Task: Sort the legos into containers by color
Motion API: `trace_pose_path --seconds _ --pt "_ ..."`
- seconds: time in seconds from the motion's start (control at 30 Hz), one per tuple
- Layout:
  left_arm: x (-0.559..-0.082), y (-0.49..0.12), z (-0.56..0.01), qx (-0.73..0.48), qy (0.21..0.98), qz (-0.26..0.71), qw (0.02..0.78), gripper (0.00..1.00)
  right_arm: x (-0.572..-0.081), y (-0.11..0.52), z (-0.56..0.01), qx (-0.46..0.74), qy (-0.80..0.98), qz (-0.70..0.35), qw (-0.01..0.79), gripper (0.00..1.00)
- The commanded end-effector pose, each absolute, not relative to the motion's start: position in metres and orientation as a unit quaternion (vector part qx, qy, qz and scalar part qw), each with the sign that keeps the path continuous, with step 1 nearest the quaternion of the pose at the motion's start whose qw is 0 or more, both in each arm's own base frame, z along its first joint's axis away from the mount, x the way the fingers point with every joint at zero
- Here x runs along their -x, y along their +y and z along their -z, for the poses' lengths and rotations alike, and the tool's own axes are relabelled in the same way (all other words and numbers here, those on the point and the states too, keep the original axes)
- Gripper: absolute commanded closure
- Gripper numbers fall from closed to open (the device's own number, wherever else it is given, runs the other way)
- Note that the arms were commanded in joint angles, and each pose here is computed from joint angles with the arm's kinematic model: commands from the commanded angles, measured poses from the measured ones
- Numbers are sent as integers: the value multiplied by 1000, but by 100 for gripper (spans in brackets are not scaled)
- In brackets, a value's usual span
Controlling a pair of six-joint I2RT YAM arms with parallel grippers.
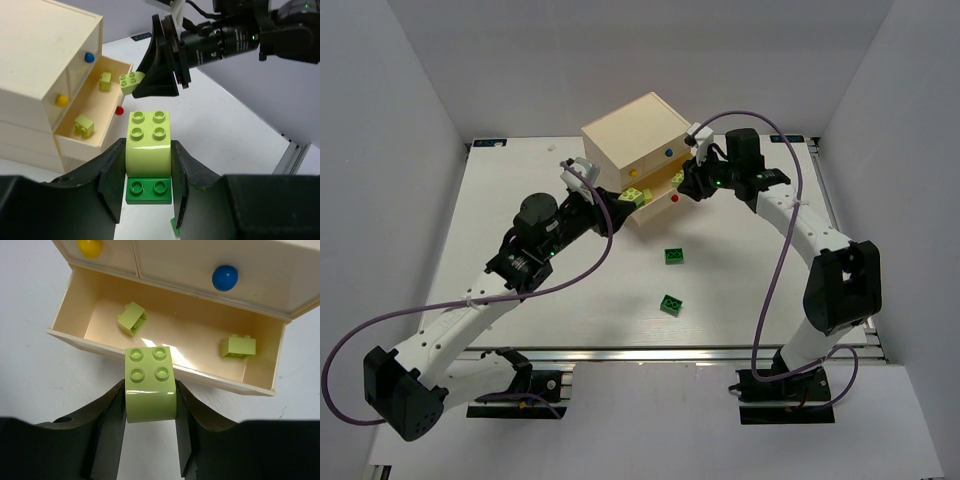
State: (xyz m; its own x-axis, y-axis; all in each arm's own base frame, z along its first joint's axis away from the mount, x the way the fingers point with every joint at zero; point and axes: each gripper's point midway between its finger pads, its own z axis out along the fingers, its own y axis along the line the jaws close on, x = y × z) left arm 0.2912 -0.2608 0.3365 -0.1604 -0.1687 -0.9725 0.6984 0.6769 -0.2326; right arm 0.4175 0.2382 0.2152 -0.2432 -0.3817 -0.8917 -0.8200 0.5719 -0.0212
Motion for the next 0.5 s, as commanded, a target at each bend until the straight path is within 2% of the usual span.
trace_pose_path --seconds 0.0,0.33,0.47 --pt "-282 -248 -333 -204 675 334 625 100 -433 240 -236 394 742 -208 500 100" --pt "-273 -231 -303 -210 685 303 628 100 -444 247 -236 391 747 -202 498 100" --pt "-270 -223 -284 -213 692 285 628 100 -455 250 -227 390 756 -198 487 93"
